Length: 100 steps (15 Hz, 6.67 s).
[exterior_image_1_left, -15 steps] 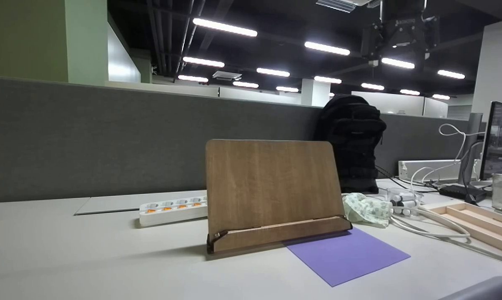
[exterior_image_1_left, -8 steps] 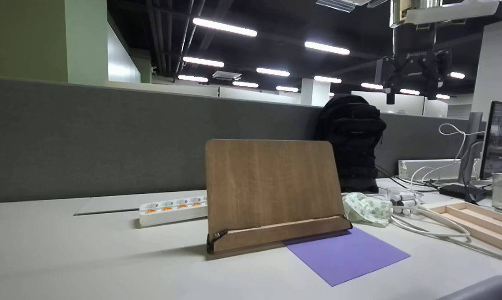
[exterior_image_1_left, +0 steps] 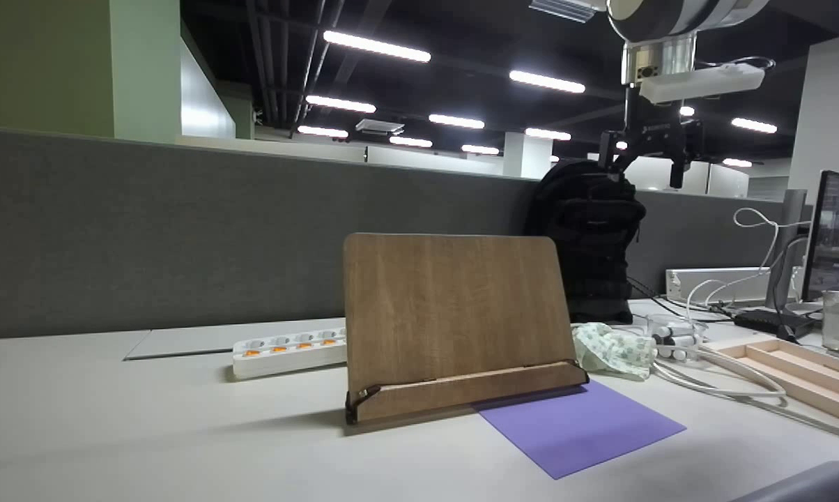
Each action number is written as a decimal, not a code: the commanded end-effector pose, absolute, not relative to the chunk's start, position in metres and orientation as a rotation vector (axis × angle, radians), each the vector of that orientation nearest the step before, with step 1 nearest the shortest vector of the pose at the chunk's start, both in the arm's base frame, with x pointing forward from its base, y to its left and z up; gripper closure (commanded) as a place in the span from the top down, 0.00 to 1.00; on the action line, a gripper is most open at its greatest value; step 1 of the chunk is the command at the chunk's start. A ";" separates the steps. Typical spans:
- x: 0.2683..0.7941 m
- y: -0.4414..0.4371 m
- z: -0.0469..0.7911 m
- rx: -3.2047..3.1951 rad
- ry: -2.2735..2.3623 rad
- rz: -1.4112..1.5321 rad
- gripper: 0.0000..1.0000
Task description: Hang the cloth on the wooden stand
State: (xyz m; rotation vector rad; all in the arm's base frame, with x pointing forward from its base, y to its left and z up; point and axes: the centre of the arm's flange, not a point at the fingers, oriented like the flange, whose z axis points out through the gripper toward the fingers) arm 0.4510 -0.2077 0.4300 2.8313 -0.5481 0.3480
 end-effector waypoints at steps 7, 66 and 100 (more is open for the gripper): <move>0.471 -0.238 0.423 2.917 -0.582 0.222 1.00; 0.633 -0.272 0.167 2.934 -0.900 -0.180 0.70; 0.607 -0.112 0.447 3.085 -0.409 -0.212 0.00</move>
